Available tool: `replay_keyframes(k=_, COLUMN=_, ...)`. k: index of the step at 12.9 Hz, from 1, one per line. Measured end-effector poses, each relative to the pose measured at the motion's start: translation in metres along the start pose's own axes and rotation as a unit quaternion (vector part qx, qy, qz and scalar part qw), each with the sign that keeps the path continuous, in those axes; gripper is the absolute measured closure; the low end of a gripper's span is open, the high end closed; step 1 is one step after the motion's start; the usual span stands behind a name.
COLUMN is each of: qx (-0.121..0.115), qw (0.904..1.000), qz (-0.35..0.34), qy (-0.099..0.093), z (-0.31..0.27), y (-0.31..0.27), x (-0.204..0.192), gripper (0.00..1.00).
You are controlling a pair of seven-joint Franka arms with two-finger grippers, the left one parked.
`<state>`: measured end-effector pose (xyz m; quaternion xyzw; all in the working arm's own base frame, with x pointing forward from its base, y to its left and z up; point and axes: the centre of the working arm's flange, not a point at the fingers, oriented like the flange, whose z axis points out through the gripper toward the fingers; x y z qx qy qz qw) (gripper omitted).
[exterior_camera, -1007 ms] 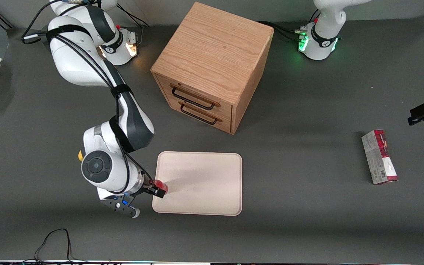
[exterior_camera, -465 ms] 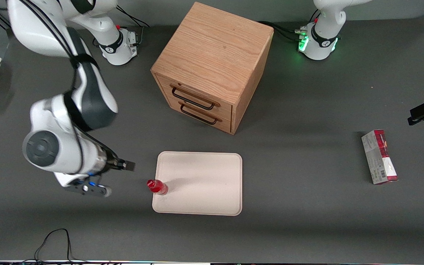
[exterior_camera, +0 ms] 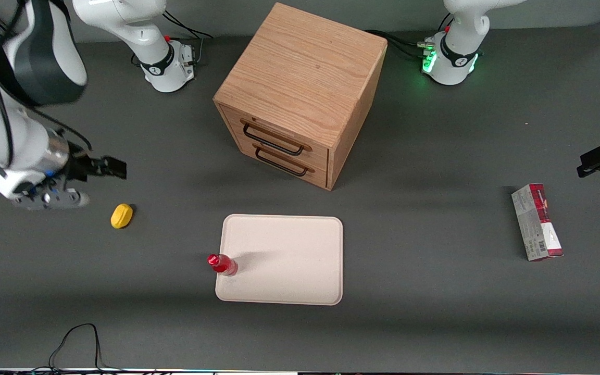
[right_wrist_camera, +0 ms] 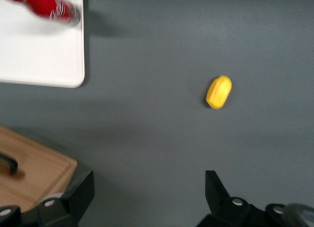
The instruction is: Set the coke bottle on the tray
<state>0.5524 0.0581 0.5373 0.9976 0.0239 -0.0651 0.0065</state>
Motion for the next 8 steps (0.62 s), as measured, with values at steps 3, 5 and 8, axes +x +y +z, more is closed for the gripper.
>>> replay_keyframes(k=3, qx=0.006, qw=0.9999, qz=0.006, qy=0.012, z=-0.022, y=0.031, x=-0.042, gripper=0.0)
replay_keyframes(k=5, qx=0.007, qw=0.9999, qz=0.005, qy=0.013, z=-0.027, y=0.046, x=-0.048, gripper=0.0)
replay_keyframes(k=8, qx=0.006, qw=0.9999, qz=0.0, qy=0.014, z=-0.028, y=0.043, x=-0.048, gripper=0.0)
